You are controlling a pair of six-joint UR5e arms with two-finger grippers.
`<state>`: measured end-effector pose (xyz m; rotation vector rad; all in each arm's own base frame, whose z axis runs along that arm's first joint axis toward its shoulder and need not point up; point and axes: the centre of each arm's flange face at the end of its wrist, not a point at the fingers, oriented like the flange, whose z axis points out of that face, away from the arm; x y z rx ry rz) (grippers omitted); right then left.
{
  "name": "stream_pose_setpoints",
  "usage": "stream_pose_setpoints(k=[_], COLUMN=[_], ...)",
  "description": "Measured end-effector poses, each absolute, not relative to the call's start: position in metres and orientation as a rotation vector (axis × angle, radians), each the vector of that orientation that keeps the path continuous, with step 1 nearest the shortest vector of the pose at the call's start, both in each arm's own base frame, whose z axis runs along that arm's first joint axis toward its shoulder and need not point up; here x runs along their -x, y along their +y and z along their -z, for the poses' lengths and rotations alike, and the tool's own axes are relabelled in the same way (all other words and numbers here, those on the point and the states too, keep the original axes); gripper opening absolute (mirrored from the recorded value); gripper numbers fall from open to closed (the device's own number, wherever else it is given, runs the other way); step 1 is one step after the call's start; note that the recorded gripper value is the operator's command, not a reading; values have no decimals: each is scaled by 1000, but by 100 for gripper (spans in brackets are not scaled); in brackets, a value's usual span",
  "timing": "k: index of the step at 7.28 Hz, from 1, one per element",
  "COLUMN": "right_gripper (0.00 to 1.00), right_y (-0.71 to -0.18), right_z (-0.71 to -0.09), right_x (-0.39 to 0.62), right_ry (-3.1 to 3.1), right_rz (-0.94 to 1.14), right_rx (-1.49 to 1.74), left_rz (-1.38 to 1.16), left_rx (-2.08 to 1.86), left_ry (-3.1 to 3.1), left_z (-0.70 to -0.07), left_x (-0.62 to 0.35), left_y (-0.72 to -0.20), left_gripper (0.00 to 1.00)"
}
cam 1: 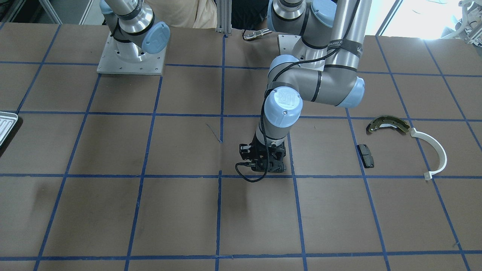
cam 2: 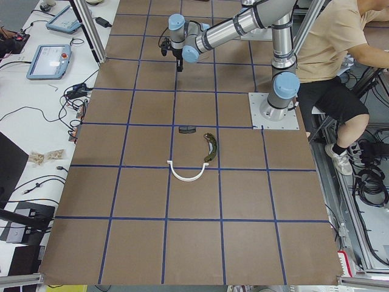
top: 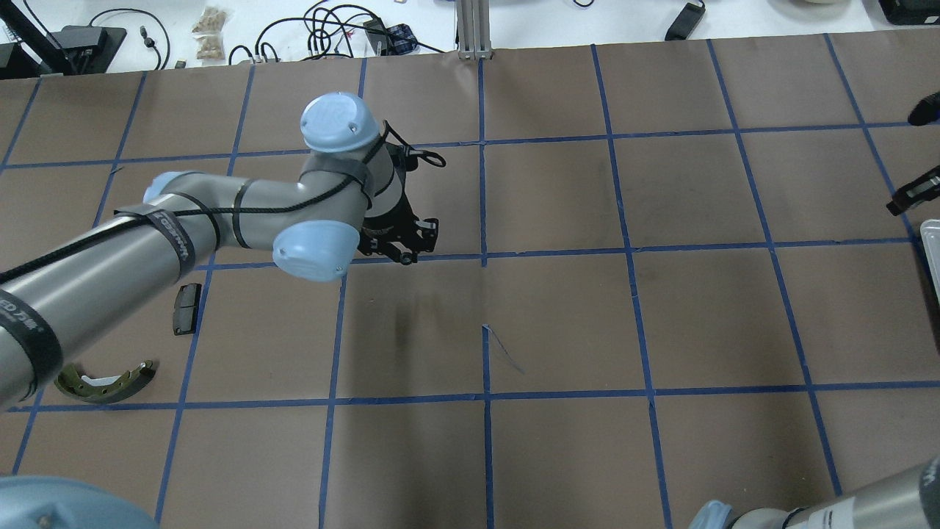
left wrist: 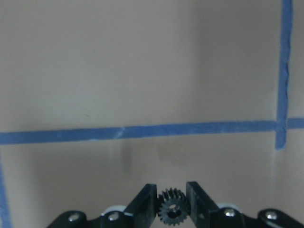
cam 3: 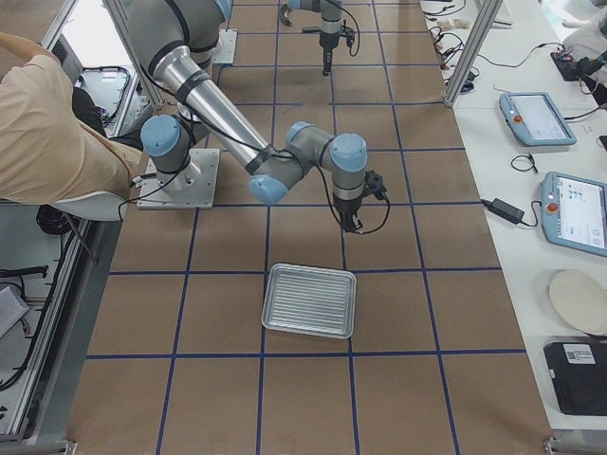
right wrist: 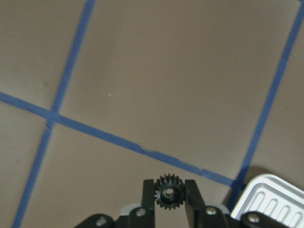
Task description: Place bearing gear from tray to pile
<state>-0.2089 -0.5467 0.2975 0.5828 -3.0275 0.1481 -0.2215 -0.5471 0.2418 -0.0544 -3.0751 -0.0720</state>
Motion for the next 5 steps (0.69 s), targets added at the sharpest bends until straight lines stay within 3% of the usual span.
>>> stream_pose_setpoints(k=[3,5], right_gripper=[0,0], right_y=[-552,-512], right_z=[-321,-310], right_x=[-9,-170], right_ry=[-3072,-3141], right_rz=[-184,-143], right_rx=[-518,-373], left_rz=[146,169], left_rx=[81,159], left_ry=[-3066,-3102], left_z=[-304,-307], left_x=[85,-25], left_y=[-587,-588], left_gripper=[0,0])
